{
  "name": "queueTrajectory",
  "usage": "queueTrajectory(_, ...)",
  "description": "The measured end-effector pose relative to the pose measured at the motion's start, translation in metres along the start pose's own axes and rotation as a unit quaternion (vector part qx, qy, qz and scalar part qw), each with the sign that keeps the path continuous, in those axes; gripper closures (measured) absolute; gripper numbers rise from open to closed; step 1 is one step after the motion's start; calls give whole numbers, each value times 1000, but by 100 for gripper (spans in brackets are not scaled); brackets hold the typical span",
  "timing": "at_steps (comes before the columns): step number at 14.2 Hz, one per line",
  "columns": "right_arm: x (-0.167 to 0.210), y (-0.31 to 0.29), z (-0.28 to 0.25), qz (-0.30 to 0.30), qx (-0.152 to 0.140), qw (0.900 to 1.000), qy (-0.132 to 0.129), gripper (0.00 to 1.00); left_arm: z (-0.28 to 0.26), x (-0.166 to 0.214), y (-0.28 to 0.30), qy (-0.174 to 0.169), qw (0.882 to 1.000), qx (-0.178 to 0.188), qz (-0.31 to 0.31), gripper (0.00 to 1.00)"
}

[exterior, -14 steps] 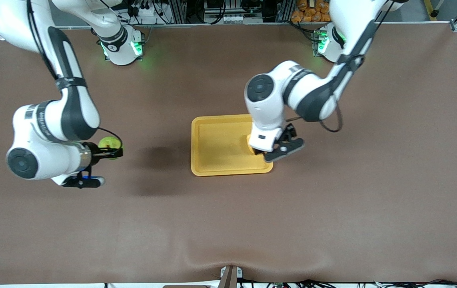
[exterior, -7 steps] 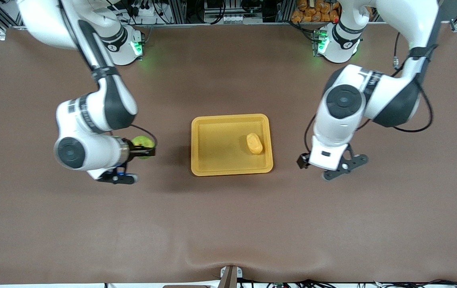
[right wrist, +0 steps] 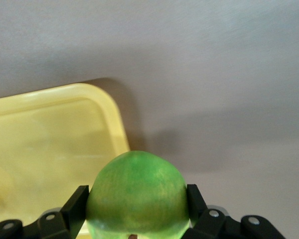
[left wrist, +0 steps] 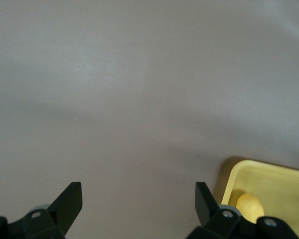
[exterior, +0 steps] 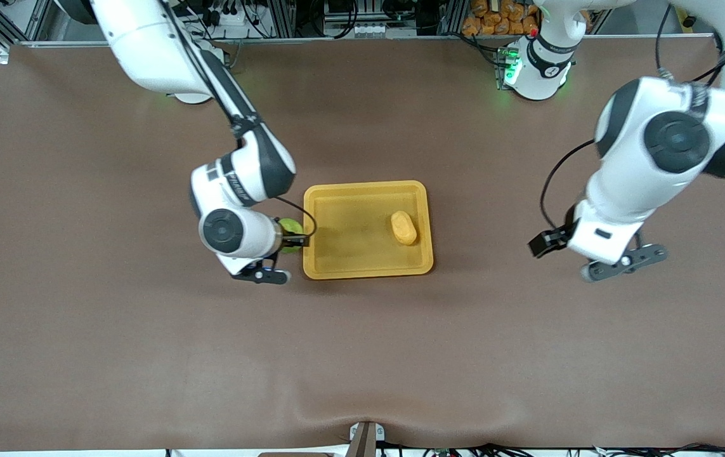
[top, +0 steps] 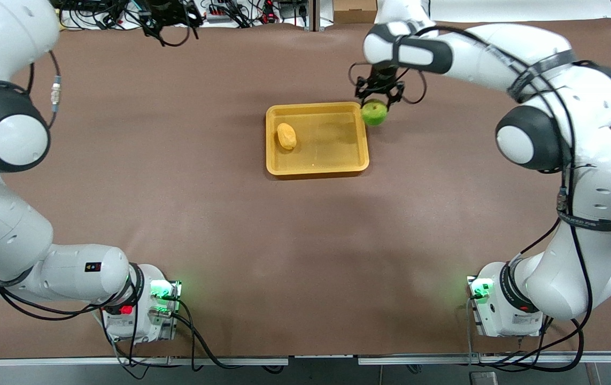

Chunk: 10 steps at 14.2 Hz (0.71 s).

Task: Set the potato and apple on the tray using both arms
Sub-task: 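Carry the apple to the tray with the right gripper while the left gripper withdraws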

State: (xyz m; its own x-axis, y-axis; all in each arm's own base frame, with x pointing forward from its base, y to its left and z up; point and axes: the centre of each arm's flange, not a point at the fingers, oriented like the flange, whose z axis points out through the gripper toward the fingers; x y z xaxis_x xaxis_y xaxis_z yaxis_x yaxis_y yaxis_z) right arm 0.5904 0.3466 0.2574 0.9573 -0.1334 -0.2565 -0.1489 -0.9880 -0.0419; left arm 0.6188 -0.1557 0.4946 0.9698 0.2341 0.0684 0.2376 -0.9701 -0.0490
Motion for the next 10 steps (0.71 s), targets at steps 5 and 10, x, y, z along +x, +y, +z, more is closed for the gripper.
queueTrajectory(5, -21, -34, 17, 10, -1, 1000, 7, 16, -31, -12, -26, -17, 999, 10, 50, 0)
queueTrajectory(10, -32, -51, 31, 19, 11, 1000, 1, 16, -51, -12, -68, -35, 996, 11, 85, 0)
